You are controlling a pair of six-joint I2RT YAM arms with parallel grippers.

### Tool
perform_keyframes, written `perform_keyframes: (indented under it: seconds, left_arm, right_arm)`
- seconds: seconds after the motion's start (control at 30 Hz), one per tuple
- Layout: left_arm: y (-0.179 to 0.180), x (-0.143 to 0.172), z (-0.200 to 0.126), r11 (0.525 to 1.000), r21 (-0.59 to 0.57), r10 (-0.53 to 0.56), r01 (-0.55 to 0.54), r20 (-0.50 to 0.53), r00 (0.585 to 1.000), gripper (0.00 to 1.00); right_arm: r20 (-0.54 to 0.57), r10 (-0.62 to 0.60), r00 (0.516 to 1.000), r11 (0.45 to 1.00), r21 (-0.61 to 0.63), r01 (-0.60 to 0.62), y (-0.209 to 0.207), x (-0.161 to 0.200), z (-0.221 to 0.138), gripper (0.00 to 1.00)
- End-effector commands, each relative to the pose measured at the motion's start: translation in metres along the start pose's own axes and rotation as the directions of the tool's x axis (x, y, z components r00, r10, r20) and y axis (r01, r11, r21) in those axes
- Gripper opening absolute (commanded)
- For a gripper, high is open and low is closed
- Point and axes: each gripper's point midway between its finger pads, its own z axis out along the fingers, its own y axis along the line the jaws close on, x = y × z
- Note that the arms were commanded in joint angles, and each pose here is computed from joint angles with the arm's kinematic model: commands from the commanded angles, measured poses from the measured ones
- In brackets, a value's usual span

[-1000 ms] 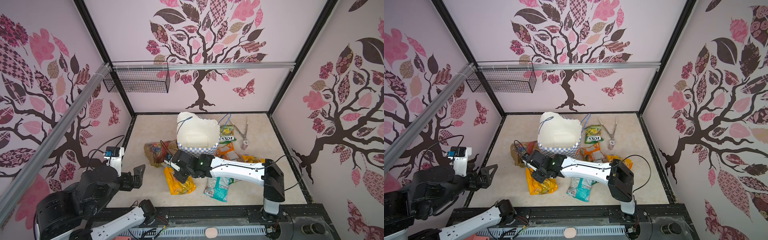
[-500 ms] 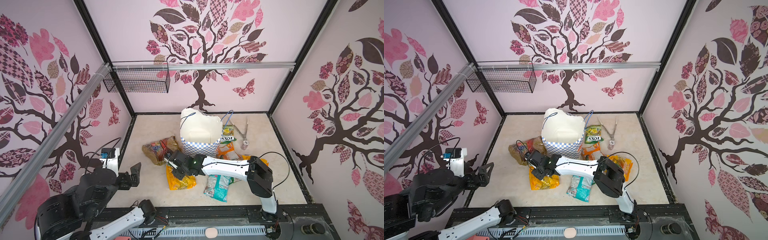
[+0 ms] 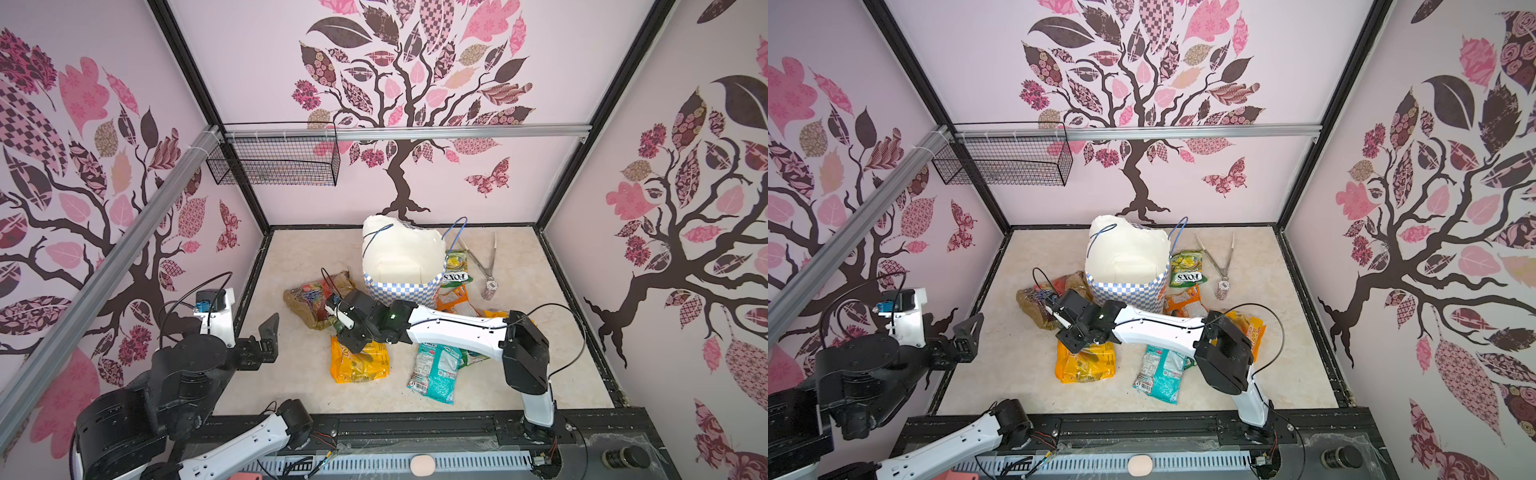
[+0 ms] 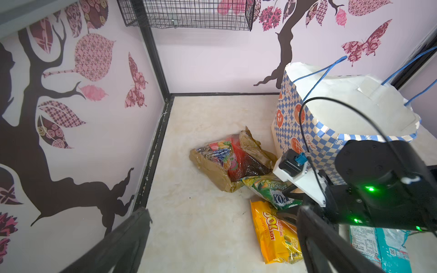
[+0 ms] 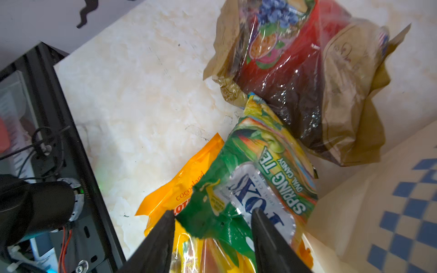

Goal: Take the snacks out of the paper bag
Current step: Place the snack at the center of the table, then reset both arms

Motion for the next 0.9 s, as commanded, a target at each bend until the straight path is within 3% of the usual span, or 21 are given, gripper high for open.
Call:
perform_keyframes:
  seconds: [0.0, 0.23, 0.53, 0.63, 0.73, 0.87]
  left_arm:
    - [-0.003, -0.012, 0.004, 1.0, -0.021, 0.019, -0.018, 0.04, 0.999, 0.98]
    - [-0.005, -0.024, 0.006, 0.999, -0.037, 0.032, -0.029, 0.08, 0.996, 0.98]
    - [-0.007, -0.027, 0.011, 0.998, -0.059, 0.043, -0.037, 0.103, 0.994, 0.98]
    - [-0.006, -0.027, 0.013, 0.997, -0.075, 0.043, -0.034, 0.124, 0.991, 0.98]
    - [-0.005, -0.029, 0.016, 0.995, -0.092, 0.04, -0.026, 0.154, 0.987, 0.98]
    - [-0.007, -0.034, 0.021, 0.992, -0.124, 0.048, -0.022, 0.204, 0.978, 0.98]
  right_arm:
    - [0.186, 0.025, 0.982, 0.997, -0.072, -0.012, 0.017, -0.06, -0.079, 0.6]
    - [0.379, 0.033, 0.925, 0.998, -0.057, -0.012, 0.016, -0.099, -0.169, 0.68]
    - [0.632, -0.028, 0.774, 0.986, 0.143, -0.082, -0.024, -0.12, -0.283, 0.89]
    - [0.698, -0.052, 0.714, 0.957, 0.24, -0.164, -0.052, -0.113, -0.316, 0.99]
    - [0.749, -0.072, 0.658, 0.91, 0.32, -0.264, -0.084, -0.099, -0.346, 1.0]
    - [0.778, -0.115, 0.618, 0.798, 0.443, -0.408, -0.135, -0.07, -0.38, 1.0]
